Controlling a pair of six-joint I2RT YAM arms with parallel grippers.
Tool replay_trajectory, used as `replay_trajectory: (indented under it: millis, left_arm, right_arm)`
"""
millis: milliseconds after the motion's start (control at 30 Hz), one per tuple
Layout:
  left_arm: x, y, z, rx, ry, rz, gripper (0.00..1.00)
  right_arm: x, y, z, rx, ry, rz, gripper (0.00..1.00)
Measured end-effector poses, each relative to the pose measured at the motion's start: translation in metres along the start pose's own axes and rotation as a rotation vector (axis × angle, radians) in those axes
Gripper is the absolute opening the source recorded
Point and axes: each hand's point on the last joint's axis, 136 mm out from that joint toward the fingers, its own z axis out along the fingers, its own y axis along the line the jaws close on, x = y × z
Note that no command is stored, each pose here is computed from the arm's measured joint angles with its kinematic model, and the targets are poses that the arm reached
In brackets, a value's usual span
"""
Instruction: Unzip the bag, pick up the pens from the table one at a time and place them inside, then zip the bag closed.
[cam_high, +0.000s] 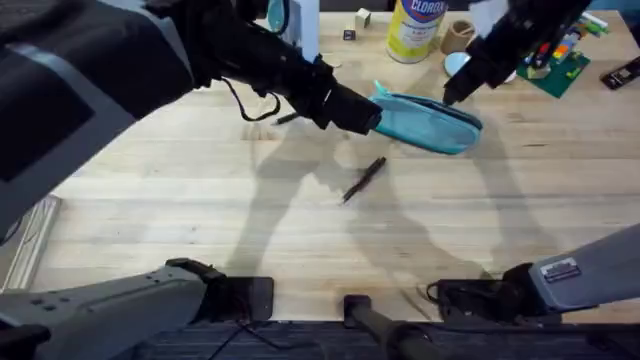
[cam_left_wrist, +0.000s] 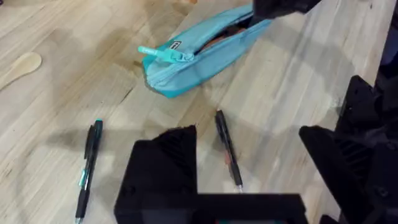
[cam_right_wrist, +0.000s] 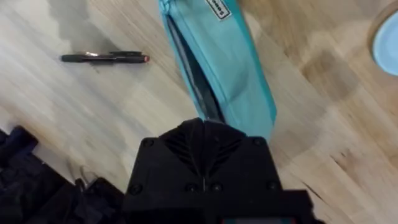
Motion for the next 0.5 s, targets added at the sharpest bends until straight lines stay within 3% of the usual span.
replay_trajectory:
  millis: [200, 500]
  left_arm:
    - [0.0, 0.0, 0.0, 0.0, 0.0, 0.0, 0.993]
    - [0.0, 0.0, 0.0, 0.0, 0.0, 0.0, 0.993]
  right_arm:
    - [0.001, -0.006, 0.025, 0.006, -0.011, -0.003, 0.032]
    - [0.0, -0.01, 0.035, 0.015, -0.024, -0.007, 0.032]
